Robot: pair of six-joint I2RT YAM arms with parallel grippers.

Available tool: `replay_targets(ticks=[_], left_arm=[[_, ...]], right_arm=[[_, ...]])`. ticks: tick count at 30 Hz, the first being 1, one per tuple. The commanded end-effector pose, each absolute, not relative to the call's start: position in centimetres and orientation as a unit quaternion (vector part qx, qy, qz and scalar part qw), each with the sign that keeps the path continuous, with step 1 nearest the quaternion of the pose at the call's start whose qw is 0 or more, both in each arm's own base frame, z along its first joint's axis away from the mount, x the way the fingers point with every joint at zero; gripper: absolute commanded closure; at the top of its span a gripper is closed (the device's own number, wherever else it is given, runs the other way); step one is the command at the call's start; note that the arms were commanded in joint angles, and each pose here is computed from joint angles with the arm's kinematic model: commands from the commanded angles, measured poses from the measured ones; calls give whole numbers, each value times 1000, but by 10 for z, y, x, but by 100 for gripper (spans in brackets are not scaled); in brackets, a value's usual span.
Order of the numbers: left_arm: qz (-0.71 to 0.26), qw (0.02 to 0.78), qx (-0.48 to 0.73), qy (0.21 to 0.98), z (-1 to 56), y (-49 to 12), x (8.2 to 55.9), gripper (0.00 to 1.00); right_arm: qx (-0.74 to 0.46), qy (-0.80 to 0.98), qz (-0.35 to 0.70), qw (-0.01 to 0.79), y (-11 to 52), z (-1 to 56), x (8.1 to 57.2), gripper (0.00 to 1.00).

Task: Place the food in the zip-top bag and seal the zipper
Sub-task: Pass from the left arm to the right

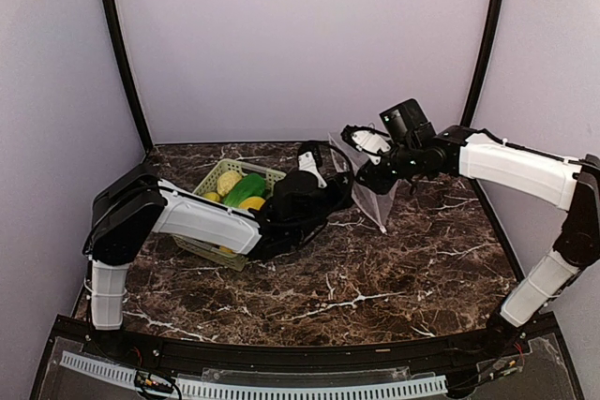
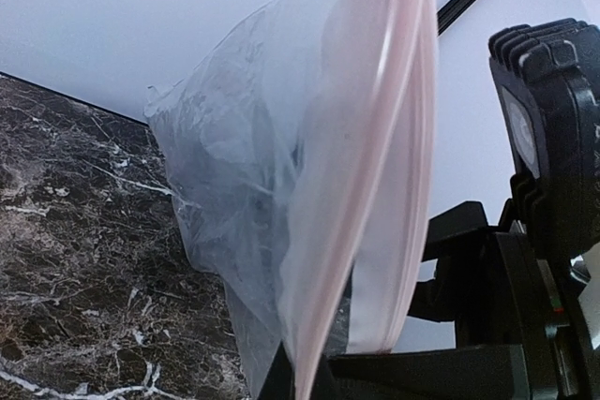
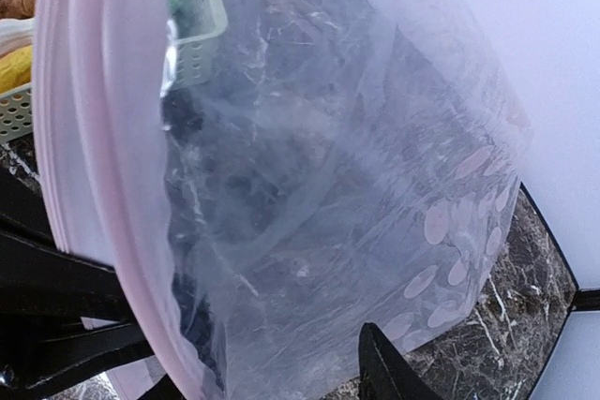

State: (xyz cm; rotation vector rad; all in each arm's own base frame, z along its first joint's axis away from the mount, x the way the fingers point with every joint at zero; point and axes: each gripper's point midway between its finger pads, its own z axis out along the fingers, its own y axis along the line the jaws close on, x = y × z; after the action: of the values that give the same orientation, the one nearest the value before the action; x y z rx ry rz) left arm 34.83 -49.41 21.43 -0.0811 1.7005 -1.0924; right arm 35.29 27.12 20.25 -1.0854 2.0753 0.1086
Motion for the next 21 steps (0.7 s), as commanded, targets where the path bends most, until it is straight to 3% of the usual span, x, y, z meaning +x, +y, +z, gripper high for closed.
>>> replay_targets(ticks=[1, 5, 7, 10, 14, 15, 16, 18, 21], left_arm=[[-471, 545, -56, 692, 232, -486, 344, 99], [-456, 537, -61, 707, 219, -484, 344, 99], [-439, 529, -66, 723, 207, -480, 345, 99], [-423, 518, -75, 739, 190, -475, 345, 99], [-425, 521, -54, 738, 191, -480, 343, 97], [-443, 522, -35, 728, 199, -487, 340, 89], [-445, 533, -9, 720, 208, -493, 338, 74], [-470, 548, 49, 690, 234, -507, 328, 53], [-486, 549, 121, 669, 254, -518, 310, 39]], right_arm=[[-394, 823, 29, 409, 262, 214, 364, 61], [-380, 816, 24, 435, 251, 237, 370, 87], [-362, 812, 0, 458, 236, 256, 382, 95], [-314, 809, -30, 497, 203, 288, 404, 100], [-308, 802, -19, 511, 192, 300, 406, 100], [-315, 803, -4, 505, 197, 295, 402, 100], [-319, 806, 7, 498, 200, 289, 399, 100], [-324, 814, 19, 481, 203, 276, 396, 100], [-319, 821, 7, 474, 196, 267, 399, 100]])
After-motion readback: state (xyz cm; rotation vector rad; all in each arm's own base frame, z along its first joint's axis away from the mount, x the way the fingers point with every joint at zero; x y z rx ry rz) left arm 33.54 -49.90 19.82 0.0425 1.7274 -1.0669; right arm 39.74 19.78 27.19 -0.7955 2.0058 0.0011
